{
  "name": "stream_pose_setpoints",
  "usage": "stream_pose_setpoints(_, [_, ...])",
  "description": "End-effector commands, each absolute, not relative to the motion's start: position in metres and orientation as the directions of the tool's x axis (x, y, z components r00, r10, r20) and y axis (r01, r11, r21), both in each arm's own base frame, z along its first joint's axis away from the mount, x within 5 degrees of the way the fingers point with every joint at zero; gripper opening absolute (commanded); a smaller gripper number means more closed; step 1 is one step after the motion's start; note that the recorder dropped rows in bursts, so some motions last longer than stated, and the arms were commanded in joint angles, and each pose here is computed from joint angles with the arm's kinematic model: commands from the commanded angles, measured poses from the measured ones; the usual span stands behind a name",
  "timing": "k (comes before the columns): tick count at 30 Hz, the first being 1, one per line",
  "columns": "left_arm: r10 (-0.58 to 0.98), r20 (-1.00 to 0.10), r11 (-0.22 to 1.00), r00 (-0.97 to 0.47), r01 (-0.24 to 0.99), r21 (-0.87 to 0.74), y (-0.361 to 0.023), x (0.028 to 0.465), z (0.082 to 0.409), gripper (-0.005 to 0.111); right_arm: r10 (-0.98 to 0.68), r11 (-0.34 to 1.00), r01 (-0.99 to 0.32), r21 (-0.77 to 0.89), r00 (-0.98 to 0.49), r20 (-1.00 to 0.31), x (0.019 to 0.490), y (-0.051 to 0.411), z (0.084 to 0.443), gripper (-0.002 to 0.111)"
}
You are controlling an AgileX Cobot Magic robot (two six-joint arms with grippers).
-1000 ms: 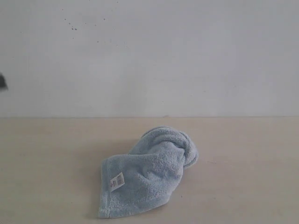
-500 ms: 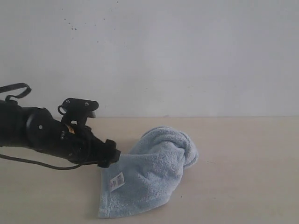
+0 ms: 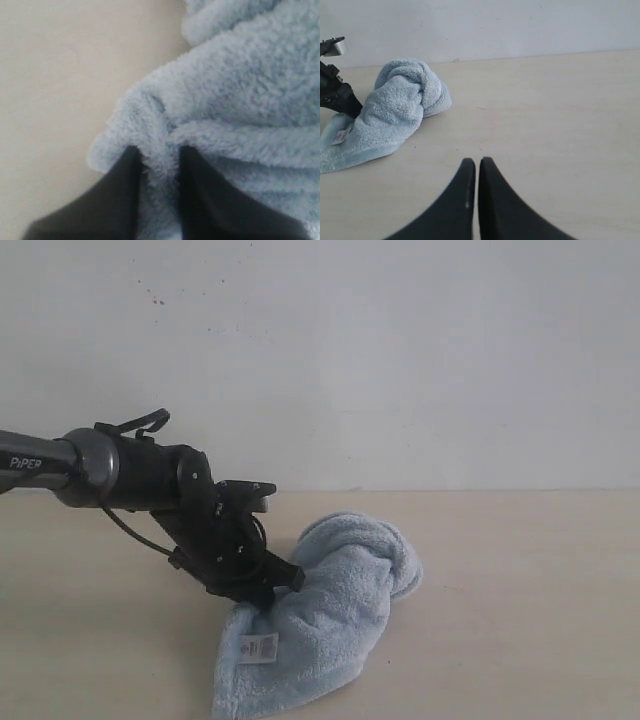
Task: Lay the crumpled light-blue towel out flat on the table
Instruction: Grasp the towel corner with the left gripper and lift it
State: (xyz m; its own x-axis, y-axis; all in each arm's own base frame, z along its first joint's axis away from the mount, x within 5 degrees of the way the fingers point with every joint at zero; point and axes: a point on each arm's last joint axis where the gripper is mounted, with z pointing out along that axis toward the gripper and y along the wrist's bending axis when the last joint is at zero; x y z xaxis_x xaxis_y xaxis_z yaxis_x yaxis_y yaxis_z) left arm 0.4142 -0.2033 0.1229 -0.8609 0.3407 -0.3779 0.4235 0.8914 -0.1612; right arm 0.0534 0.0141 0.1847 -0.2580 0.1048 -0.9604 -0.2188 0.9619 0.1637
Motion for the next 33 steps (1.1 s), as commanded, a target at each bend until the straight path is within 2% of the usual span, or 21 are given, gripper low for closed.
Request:
stream_pose_setpoints(1, [0.359, -0.352, 0.881, -0.865, 0.438, -0.177, -0.204, 0.408, 0.138, 0.004, 0.096, 0.964, -0.220, 0.149, -0.236, -0.967, 0.054, 0.014, 0.187, 0.003])
stream_pose_setpoints(8, [0.363, -0.382, 0.866, -0.850, 0.459, -0.197, -0.200, 0.389, 0.204, 0.004, 0.096, 0.964, -0.220, 0.149, -0.236, -0.967, 0.054, 0.014, 0.187, 0.003])
stream_pose_setpoints(14, [0.368, -0.441, 0.849, -0.819, 0.489, -0.199, -0.180, 0.344, 0.274, 0.004, 0.096, 0.964, -0.220, 0.149, -0.236, -0.967, 0.054, 0.014, 0.187, 0.003])
stream_pose_setpoints(18, [0.374, -0.493, 0.842, -0.786, 0.511, -0.175, -0.161, 0.305, 0.303, 0.004, 0.096, 0.964, -0.220, 0.149, -0.236, -0.967, 0.054, 0.014, 0.187, 0.003])
stream_pose_setpoints(23, [0.475, -0.492, 0.792, -0.730, 0.598, -0.123, -0.145, 0.268, 0.298, 0.004, 0.096, 0.964, -0.220, 0.149, -0.236, -0.967, 0.054, 0.014, 0.187, 0.003])
stream_pose_setpoints(33, [0.394, -0.564, 0.825, -0.726, 0.549, -0.130, -0.136, 0.254, 0.273, 0.004, 0.098, 0.964, -0.221, 0.149, -0.228, -0.969, 0.054, 0.014, 0.188, 0.003])
